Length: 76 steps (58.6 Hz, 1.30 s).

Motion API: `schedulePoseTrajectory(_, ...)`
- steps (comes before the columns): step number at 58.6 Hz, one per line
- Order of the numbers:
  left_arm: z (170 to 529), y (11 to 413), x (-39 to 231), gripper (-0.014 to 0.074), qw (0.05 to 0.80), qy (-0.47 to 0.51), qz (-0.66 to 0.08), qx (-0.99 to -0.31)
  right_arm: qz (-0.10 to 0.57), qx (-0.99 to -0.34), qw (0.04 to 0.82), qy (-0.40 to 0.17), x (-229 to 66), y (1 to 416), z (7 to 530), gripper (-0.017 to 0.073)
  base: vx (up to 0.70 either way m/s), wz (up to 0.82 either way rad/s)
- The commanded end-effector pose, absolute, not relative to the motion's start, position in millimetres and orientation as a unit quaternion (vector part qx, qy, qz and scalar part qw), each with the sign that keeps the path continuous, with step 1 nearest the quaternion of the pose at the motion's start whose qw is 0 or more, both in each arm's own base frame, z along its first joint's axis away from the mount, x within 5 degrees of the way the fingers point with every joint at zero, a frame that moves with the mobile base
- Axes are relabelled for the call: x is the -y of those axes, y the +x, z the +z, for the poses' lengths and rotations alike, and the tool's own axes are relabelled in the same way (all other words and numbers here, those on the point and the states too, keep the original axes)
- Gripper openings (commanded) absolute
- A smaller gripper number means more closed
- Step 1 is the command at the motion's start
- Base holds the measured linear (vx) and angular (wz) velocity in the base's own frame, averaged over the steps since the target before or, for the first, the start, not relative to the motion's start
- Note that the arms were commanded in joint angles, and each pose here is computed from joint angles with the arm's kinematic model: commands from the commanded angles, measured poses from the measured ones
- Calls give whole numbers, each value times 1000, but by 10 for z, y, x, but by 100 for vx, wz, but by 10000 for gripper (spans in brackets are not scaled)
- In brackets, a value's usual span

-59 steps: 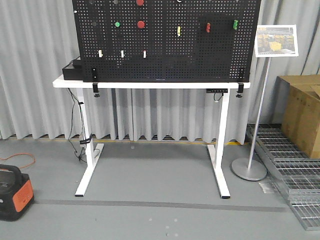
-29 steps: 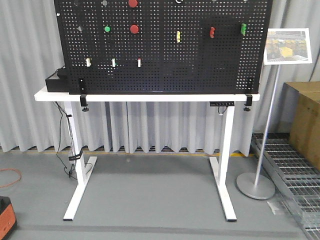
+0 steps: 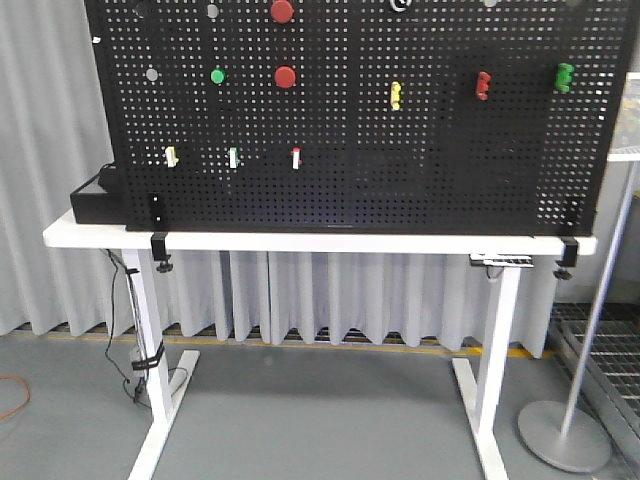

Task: Rotate knob clockwise with right arm

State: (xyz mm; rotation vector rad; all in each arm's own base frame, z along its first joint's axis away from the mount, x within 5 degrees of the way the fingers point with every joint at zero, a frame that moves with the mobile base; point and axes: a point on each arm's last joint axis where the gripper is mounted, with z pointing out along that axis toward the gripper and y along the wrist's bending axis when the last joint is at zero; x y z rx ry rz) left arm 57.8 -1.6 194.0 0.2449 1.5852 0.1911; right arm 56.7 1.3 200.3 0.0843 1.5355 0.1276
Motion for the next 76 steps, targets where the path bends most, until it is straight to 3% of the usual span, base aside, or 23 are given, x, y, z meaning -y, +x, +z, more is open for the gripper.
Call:
schedulePoseTrajectory(1,1954,590,25,-6,712,108,80,-689,57,-663,746,30,-19,557,2057,-8,51,7)
schedulePoseTrajectory(76,1954,590,25,-6,712,108,80,-689,57,-663,746,30,-19,557,2057,-8,44,0)
